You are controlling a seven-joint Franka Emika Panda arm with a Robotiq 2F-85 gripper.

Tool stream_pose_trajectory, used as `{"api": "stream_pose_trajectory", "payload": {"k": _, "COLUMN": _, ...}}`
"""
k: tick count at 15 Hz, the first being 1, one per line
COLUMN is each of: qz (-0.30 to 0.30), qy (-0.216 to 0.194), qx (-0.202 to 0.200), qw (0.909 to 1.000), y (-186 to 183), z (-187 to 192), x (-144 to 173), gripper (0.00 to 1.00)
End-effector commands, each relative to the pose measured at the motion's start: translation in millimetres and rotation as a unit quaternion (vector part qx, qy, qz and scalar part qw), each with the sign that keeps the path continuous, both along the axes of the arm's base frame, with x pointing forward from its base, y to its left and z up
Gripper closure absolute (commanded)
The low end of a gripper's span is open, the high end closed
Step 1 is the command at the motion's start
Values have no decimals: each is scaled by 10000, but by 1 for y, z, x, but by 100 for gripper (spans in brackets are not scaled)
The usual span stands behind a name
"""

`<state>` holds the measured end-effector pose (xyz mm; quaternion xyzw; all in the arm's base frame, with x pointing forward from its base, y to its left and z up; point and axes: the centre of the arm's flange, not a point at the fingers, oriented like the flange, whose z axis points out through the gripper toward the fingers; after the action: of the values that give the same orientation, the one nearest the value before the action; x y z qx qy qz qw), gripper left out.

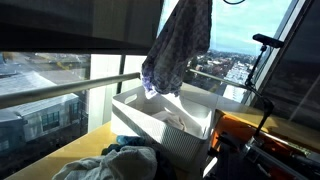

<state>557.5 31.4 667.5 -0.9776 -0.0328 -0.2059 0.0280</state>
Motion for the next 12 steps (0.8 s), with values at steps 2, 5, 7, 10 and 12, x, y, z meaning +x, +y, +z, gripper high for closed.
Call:
{"api": "stream_pose_trajectory", "payload": {"k": 2, "qz": -203, "qy": 231, "qx": 49, "qw": 9995, "y": -5, "z": -65, "x": 19, "gripper": 99}}
{"api": "stream_pose_trajectory", "payload": {"k": 5, "qz": -276, "qy": 413, "qx": 69, "qw": 9987, "y": -9, "z": -94, "x": 25, "gripper": 99}}
{"api": "stream_pose_trajectory", "payload": {"k": 7, "qz": -290, "qy": 503, "qx": 75, "qw": 9983, "y": -8, "z": -107, "x": 26, "gripper": 99}}
{"api": "stream_pose_trajectory", "payload": {"k": 10, "qz": -294, "qy": 615, "qx": 67, "qw": 9976, "y": -4, "z": -121, "x": 27, "gripper": 99}}
{"api": "stream_pose_trajectory", "payload": {"k": 12, "qz": -297, "qy": 673, "qx": 52, "qw": 9973, "y": -3, "z": -128, "x": 28, "gripper": 99}}
